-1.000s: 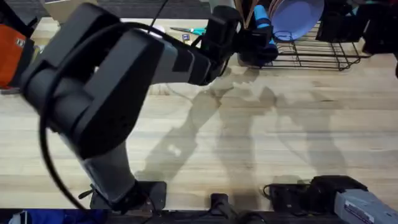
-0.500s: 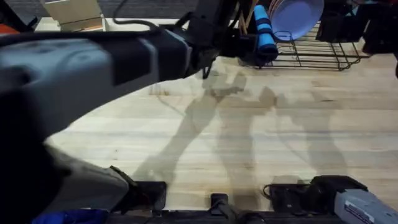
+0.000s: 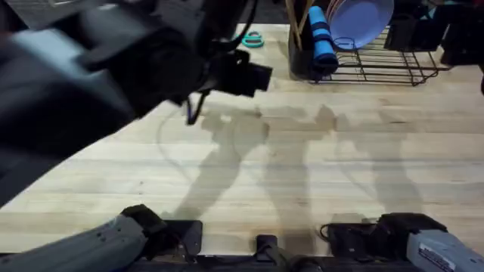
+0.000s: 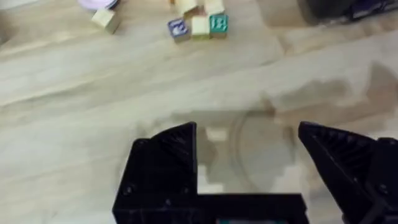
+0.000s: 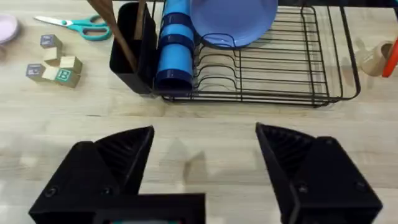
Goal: Pick up the spoon on the table one by one and put them onto the rack
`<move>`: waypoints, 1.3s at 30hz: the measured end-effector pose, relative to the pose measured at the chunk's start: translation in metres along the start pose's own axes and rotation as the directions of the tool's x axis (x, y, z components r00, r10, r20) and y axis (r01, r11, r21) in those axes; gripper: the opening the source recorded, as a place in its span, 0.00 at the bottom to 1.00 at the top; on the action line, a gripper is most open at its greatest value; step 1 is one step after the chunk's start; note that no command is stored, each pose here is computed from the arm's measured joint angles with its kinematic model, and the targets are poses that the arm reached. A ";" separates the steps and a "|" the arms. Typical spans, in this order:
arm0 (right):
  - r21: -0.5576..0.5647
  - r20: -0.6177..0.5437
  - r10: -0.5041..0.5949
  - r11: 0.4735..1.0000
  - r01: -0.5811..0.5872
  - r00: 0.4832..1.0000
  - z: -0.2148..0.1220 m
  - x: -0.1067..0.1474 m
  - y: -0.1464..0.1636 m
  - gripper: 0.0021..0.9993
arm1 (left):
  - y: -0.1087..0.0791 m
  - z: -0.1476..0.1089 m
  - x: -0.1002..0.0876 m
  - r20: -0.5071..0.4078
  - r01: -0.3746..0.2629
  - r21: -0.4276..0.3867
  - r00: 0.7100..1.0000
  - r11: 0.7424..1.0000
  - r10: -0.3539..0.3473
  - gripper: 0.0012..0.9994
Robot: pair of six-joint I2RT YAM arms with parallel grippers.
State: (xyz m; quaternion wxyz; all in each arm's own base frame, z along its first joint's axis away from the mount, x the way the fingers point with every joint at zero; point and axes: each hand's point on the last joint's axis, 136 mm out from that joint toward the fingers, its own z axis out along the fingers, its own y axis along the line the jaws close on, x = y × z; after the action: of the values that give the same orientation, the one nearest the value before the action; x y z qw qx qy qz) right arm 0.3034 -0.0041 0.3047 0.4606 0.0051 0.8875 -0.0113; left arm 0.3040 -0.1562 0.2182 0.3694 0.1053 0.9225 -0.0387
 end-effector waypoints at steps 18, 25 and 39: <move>0.000 0.010 0.000 1.000 0.000 1.000 0.000 -0.002 0.000 1.00 | 0.105 -0.107 0.041 0.074 0.195 -0.180 0.980 0.964 -0.185 0.99; 0.000 0.010 0.000 1.000 0.000 1.000 0.000 -0.002 0.000 1.00 | 0.125 -0.125 0.042 0.133 0.225 -0.227 0.971 0.947 -0.199 0.99; 0.000 0.010 0.001 1.000 -0.001 1.000 0.000 -0.002 0.000 1.00 | 0.127 -0.126 0.031 0.153 0.125 -0.245 0.984 0.961 -0.089 0.99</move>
State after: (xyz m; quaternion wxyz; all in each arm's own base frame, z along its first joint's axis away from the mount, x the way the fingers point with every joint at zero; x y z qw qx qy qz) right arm 0.3048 -0.0040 0.3066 0.4648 0.0052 0.8853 -0.0111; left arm 0.2257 -0.0082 0.2889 0.4411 0.0039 0.8959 0.0522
